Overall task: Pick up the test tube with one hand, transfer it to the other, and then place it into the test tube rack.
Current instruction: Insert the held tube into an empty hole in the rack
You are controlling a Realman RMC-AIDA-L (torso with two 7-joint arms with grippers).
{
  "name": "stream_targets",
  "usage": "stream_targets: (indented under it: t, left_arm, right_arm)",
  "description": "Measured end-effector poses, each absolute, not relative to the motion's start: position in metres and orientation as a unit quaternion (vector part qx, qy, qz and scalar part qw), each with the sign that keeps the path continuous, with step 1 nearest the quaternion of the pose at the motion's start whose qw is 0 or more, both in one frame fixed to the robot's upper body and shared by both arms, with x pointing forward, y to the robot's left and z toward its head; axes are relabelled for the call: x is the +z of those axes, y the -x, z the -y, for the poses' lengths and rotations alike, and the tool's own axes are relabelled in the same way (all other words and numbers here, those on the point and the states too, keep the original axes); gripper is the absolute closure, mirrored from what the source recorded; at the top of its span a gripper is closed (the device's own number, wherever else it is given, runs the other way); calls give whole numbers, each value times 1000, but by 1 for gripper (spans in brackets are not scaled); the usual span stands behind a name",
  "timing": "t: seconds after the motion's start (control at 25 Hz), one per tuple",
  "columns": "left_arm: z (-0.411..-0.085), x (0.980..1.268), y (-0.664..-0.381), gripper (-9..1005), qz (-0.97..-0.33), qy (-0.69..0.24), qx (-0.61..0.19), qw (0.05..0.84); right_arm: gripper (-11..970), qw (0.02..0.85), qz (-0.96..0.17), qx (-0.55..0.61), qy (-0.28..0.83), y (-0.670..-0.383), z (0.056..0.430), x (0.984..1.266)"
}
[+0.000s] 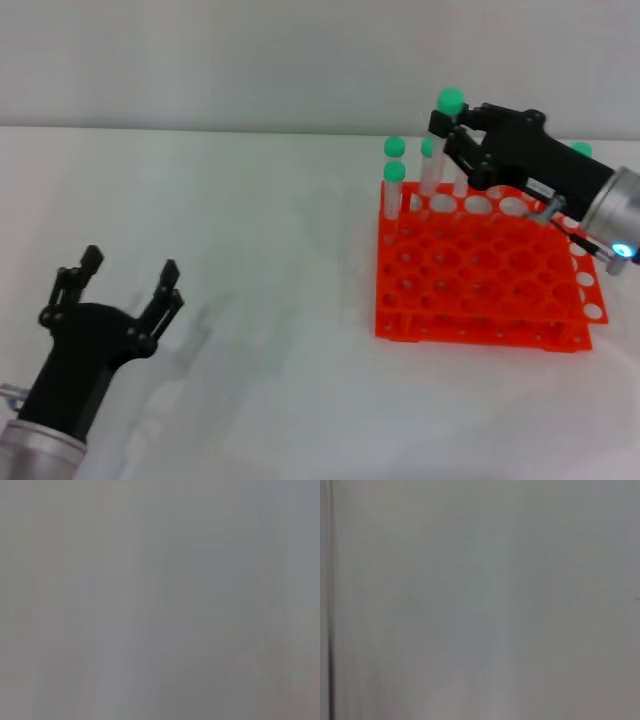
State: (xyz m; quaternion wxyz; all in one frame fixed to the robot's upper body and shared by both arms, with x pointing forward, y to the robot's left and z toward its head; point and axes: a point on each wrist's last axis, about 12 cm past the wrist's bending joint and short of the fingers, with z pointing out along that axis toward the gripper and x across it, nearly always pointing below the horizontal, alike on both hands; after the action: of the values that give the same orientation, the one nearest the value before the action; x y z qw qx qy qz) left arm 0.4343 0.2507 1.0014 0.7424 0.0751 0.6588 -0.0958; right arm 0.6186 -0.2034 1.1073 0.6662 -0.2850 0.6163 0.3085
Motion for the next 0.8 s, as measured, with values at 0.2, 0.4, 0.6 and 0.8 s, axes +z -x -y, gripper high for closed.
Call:
stream_targets:
  t: [0.2,0.4,0.6,0.8]
  left_arm:
    - [-254,1002,-436,115,-657,-71,-89,745]
    - [-255,1003,-439,115,-657,-74,-87,745]
    - [-254,1003,-442,115,-656,-76,-88,746]
    - [-254,1004,-441,115,-655,-76,-88,746]
  right_arm:
    - [756,663,-628,290,286,-617,198,1099]
    - [756,666,-634,275,281,-616,194,1093]
    - [756,665,-640,269,274,-616,188,1090]
    - [756,664,-645,262,272,-616,182,1088]
